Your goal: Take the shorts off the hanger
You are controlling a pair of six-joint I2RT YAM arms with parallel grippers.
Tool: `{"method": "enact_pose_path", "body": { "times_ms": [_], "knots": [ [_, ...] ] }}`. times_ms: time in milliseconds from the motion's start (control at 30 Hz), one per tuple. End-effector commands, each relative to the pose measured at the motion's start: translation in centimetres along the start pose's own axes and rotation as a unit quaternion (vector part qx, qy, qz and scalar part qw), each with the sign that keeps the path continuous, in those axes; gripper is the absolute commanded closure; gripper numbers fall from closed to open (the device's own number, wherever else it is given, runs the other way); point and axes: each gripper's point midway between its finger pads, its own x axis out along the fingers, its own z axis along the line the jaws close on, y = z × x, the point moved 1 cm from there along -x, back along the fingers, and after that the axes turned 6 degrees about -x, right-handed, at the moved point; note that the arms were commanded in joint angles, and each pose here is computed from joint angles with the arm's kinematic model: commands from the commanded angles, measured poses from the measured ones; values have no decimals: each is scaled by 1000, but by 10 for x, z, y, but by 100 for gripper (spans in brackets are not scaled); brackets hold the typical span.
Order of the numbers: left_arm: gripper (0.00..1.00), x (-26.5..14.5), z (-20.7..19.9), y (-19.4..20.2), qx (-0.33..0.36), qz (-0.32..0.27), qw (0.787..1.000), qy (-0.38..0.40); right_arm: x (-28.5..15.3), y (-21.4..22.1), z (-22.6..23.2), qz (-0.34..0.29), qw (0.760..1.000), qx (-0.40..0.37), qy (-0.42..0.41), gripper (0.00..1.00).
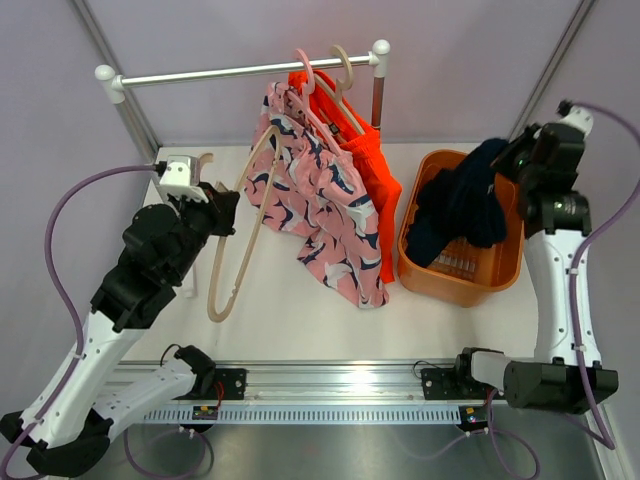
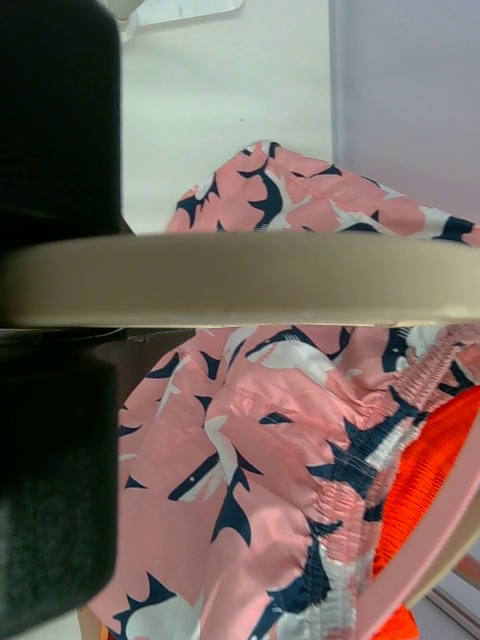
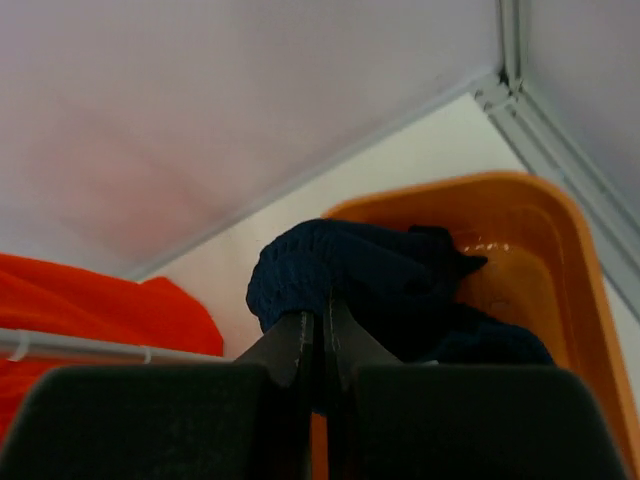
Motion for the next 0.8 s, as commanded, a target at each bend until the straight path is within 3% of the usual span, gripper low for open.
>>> {"method": "enact_pose_path", "body": {
  "times_ms": [0,100,167,267,300,400,533,767],
  "knots": [
    [100,-2,-1,-16,-14,-17,1000,-10,5,59,-2,37,998,37,-36,100],
    [100,-1,3,-15,-10,-5,1000,-25,4,102,-11,66,996,42,-37,100],
    [100,0,6,-14,-6,1,999,-38,6,124,-15,90,995,32,-32,88],
    [100,5,6,-15,1,16,999,-49,6,136,-17,107,994,20,-27,79],
    [100,11,5,-11,6,27,998,-54,5,135,-17,105,994,19,-26,68],
    [100,14,4,-18,18,39,997,-61,-4,125,-11,88,995,16,-38,53],
    [100,27,6,-27,37,56,994,-83,-16,112,-1,74,996,13,-57,41],
    [100,54,23,-58,40,48,990,-123,-32,96,20,58,994,8,-96,34]
  ]
}}
